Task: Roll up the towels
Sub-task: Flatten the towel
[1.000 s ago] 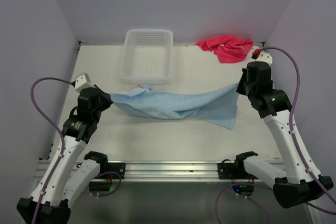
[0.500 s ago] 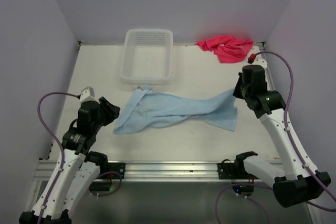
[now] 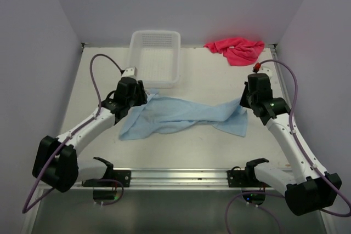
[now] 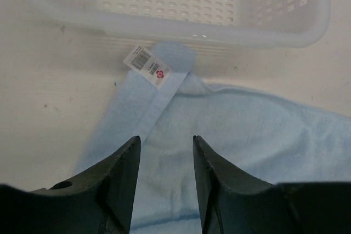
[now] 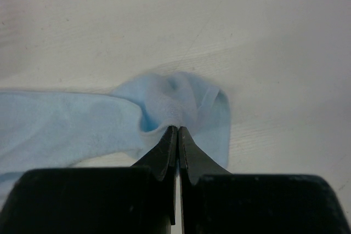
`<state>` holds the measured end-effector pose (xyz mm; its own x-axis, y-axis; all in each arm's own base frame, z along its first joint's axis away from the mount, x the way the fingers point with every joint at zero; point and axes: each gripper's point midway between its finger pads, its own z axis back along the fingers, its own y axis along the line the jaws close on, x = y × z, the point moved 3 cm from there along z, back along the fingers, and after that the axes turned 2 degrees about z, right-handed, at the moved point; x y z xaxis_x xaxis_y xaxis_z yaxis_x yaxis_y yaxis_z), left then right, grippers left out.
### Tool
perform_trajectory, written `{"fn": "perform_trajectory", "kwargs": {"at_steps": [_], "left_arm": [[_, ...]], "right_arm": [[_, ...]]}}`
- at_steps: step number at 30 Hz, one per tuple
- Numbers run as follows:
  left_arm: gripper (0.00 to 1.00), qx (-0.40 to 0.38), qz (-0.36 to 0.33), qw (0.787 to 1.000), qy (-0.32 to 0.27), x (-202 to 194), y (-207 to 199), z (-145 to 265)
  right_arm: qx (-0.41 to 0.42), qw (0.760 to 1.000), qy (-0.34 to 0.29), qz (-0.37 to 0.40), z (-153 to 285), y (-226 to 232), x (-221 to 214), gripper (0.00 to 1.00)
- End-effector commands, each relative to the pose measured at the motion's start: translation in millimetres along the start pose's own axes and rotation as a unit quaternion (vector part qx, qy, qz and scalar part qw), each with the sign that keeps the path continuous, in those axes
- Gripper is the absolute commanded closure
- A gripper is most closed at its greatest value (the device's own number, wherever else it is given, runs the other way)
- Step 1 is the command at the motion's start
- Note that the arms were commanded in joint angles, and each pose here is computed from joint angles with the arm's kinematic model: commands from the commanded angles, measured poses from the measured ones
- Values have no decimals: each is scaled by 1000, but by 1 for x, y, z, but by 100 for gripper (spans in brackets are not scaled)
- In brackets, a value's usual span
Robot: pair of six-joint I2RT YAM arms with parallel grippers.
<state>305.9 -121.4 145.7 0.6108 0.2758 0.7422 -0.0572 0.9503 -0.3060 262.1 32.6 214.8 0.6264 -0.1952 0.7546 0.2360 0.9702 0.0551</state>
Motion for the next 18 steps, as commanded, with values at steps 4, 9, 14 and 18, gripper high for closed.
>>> {"fn": "perform_trajectory", "kwargs": {"at_steps": [4,9,14,18], "left_arm": [[57,52,-66,996,-37,10,-11,-38],[58,85,-76,993,-13,-15,1,-59],[63,99,-44,994,26,-39,6,-69],[65,105,-23,993,54,-60,13,-68]], "right_arm": [[9,1000,-9,1,-13,5,1,100],[19,1000,-2,-2,-20,8,-6,100],[23,1000,7,-2,-25,11,-10,100],[43,999,11,-7,-26,17,-11,100]]}}
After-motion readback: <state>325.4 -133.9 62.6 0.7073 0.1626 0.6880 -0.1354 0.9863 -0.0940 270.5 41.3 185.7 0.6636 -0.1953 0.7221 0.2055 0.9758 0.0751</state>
